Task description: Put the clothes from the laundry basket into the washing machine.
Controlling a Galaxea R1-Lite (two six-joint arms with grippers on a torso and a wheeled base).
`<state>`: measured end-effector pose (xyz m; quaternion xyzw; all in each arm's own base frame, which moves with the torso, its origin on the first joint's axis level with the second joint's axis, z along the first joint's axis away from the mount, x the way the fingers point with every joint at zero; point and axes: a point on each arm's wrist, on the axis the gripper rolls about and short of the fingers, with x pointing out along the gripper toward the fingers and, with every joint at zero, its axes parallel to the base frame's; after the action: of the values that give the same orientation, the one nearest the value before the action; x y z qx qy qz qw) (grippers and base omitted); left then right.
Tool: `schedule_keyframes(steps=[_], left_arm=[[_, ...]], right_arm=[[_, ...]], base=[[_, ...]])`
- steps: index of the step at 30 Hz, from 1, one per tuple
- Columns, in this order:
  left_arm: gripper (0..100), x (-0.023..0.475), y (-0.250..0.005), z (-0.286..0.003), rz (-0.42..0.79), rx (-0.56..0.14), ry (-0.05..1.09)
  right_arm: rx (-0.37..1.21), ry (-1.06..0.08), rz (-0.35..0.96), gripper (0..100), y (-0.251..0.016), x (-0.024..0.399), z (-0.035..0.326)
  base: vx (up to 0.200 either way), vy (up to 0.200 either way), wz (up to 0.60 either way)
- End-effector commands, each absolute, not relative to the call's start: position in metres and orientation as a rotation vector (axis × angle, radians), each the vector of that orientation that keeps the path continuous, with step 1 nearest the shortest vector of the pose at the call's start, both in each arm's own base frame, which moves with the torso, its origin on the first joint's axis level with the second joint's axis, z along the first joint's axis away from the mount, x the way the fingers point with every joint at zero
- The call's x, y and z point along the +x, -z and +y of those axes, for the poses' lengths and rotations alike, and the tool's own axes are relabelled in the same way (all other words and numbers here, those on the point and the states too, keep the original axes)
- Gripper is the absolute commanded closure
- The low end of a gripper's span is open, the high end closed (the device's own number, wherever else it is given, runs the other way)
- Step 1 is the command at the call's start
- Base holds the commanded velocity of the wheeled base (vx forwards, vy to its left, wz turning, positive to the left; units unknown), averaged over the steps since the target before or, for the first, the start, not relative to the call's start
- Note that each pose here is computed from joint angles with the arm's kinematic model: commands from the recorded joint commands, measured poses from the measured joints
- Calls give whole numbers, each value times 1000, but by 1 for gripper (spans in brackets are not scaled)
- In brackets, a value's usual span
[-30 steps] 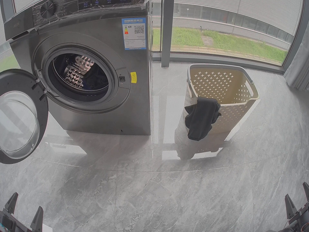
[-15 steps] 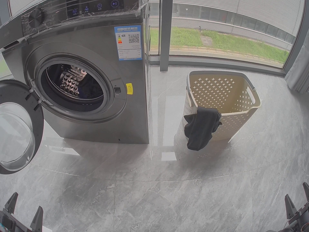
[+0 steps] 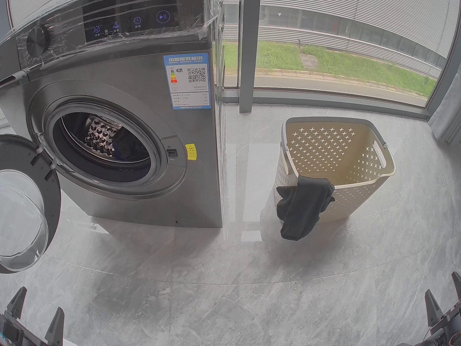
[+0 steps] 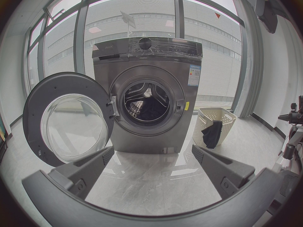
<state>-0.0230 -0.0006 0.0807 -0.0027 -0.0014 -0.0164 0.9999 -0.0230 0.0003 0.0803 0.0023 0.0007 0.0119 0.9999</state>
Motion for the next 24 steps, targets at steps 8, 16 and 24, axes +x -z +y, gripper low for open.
schedule_keyframes(steps=[8,16,24], left_arm=[[0,-23,-75,-1,0,-5,32],[0,-23,-75,-1,0,0,34],[0,-23,-75,-1,0,-8,34]], right_arm=[[14,-17,6,0,-76,-23,0],[11,-15,6,0,-76,-23,0],[18,-11,6,0,-76,-23,0]], base=[[0,-200,0],[0,-200,0],[25,-25,0]])
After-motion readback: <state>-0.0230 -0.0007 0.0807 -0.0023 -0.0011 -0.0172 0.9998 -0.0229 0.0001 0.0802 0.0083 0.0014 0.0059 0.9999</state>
